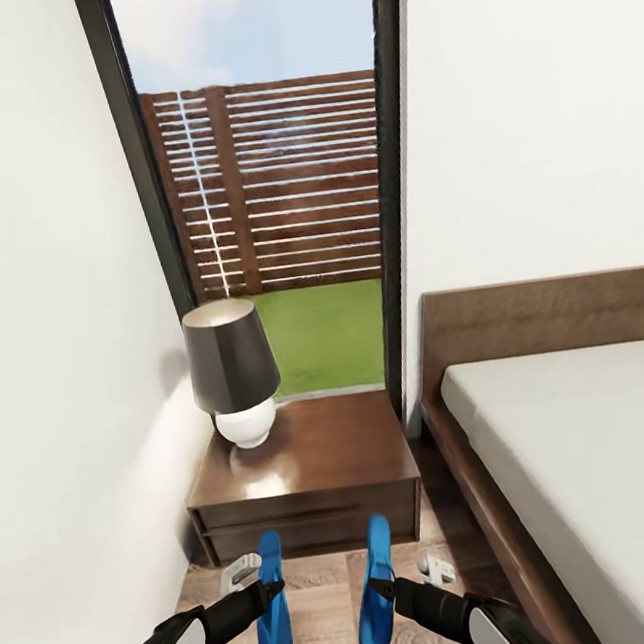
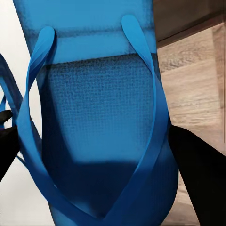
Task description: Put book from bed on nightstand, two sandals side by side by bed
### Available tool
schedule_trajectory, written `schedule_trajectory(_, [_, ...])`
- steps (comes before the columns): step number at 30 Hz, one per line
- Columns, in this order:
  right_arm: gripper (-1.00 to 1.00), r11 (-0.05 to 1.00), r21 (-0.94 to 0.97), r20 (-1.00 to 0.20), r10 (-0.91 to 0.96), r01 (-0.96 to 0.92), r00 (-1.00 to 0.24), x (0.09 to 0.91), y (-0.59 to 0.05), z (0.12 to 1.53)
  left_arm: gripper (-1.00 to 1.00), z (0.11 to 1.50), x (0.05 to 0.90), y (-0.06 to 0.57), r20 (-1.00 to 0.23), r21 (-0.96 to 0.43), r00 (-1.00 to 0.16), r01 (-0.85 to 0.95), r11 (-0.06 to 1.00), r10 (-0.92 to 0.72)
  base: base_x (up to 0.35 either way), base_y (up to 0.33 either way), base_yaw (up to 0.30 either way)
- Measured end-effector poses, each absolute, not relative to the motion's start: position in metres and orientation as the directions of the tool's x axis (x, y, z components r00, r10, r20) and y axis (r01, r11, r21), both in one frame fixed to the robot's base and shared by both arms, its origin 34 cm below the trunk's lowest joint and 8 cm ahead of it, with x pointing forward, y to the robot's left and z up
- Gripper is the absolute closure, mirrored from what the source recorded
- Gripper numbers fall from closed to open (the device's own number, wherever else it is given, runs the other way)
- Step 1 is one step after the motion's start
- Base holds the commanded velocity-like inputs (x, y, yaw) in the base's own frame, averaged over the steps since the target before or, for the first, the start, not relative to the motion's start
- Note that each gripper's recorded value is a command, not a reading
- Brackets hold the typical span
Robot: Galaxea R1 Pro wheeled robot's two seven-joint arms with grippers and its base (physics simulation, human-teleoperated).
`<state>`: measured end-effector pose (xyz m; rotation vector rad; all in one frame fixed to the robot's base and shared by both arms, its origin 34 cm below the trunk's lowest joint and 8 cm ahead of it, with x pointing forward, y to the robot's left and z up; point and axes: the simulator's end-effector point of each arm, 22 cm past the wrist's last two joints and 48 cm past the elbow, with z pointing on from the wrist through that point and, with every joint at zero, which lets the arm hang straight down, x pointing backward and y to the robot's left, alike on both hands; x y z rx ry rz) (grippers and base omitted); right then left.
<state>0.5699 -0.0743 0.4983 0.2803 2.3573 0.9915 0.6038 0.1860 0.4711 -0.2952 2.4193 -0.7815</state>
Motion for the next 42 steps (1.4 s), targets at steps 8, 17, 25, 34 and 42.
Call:
schedule_trajectory(8, [1.0, 0.705, 0.709, -0.405, 0.394, -0.011, -0.825, 0.569, -0.075, 0.51, 1.0, 0.489, 0.606, 0.169, -0.449, -0.609, -0.815, -0.02, 0.793, -0.365, 0.0, 0.0, 0.0])
schedule_trajectory(17, [1.0, 0.701, 0.713, -0.409, 0.4, -0.014, -0.821, 0.575, -0.074, 0.532, 1.0, 0.509, 0.607, 0.149, -0.439, -0.626, -0.821, -0.012, 0.78, -0.365, 0.0, 0.0, 0.0])
schedule_trajectory(25, [1.0, 0.699, 0.715, -0.41, 0.399, -0.017, -0.82, 0.578, -0.074, 0.549, 1.0, 0.525, 0.609, 0.147, -0.438, -0.628, -0.821, -0.01, 0.778, -0.365, 0.0, 0.0, 0.0])
schedule_trajectory(34, [1.0, 0.701, 0.713, -0.411, 0.395, -0.02, -0.821, 0.58, -0.073, 0.566, 1.0, 0.542, 0.611, 0.148, -0.437, -0.628, -0.822, -0.012, 0.778, -0.365, 0.0, 0.0, 0.0])
schedule_trajectory(42, [1.0, 0.701, 0.713, -0.41, 0.394, -0.02, -0.822, 0.581, -0.073, 0.581, 1.0, 0.557, 0.612, 0.147, -0.436, -0.629, -0.822, -0.011, 0.778, -0.365, 0.0, 0.0, 0.0])
